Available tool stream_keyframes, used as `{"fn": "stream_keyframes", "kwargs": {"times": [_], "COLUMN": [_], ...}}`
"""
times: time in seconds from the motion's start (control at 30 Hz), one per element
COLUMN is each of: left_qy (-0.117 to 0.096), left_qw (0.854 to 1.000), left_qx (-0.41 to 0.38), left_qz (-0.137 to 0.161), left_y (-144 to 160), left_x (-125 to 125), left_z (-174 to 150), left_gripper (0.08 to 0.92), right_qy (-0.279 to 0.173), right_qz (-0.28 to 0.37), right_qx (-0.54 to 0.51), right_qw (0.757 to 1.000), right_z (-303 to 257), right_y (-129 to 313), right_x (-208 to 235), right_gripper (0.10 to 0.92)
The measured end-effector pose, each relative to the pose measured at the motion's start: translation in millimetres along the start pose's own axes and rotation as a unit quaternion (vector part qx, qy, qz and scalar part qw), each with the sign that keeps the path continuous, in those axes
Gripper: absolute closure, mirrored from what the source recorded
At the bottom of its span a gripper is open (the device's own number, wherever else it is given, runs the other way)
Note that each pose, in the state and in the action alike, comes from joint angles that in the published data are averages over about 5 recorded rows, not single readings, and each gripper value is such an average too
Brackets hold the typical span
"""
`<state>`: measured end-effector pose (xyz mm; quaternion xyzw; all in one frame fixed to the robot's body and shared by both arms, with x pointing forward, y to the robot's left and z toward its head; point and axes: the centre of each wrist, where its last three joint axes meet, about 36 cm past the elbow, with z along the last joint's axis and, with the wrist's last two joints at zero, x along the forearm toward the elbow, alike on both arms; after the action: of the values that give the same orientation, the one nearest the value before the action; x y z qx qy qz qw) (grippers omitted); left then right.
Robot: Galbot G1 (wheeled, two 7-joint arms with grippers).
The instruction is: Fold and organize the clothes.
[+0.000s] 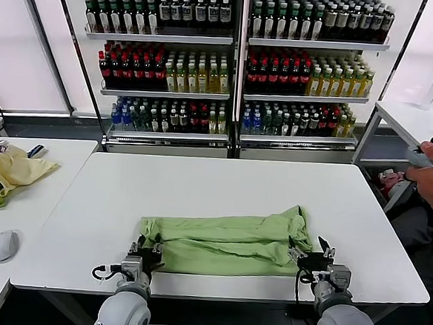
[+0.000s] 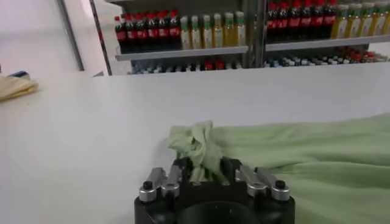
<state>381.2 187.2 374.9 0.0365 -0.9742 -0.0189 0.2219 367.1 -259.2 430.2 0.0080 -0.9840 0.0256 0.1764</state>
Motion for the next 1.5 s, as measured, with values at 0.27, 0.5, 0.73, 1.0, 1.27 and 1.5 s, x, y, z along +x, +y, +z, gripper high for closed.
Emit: {"fn": "stream_keyframes", "kwargs": {"times": [0.27, 0.5, 0.73, 1.0, 1.27, 1.5], "left_qy": [-0.007, -0.031, -0.061, -0.098, -0.093, -0.063], "left_qw": [1.0, 0.998, 0.995, 0.99, 0.981, 0.975], "left_qx": [0.027, 0.038, 0.062, 0.104, 0.145, 0.16], "left_qz": [-0.008, -0.04, -0.056, 0.003, 0.088, 0.143], "left_y": [29, 82, 127, 113, 57, 2], "left_x": [3, 7, 20, 48, 53, 36], "left_z": [-9, -34, -71, -107, -114, -108], "left_gripper": [0.846, 0.889, 0.889, 0.889, 0.889, 0.889], "right_qy": [-0.009, -0.015, -0.018, -0.02, -0.024, -0.028], "right_qz": [0.001, 0.003, 0.002, 0.001, 0.002, 0.003], "right_qx": [-0.004, -0.007, -0.007, -0.007, -0.007, -0.009], "right_qw": [1.0, 1.0, 1.0, 1.0, 1.0, 1.0], "right_z": [-4, -6, -6, -7, -8, -9], "right_y": [-3, -5, -5, -5, -6, -7], "right_x": [-2, -3, -2, -1, -2, -4], "right_gripper": [0.2, 0.2, 0.2, 0.2, 0.2, 0.2]}}
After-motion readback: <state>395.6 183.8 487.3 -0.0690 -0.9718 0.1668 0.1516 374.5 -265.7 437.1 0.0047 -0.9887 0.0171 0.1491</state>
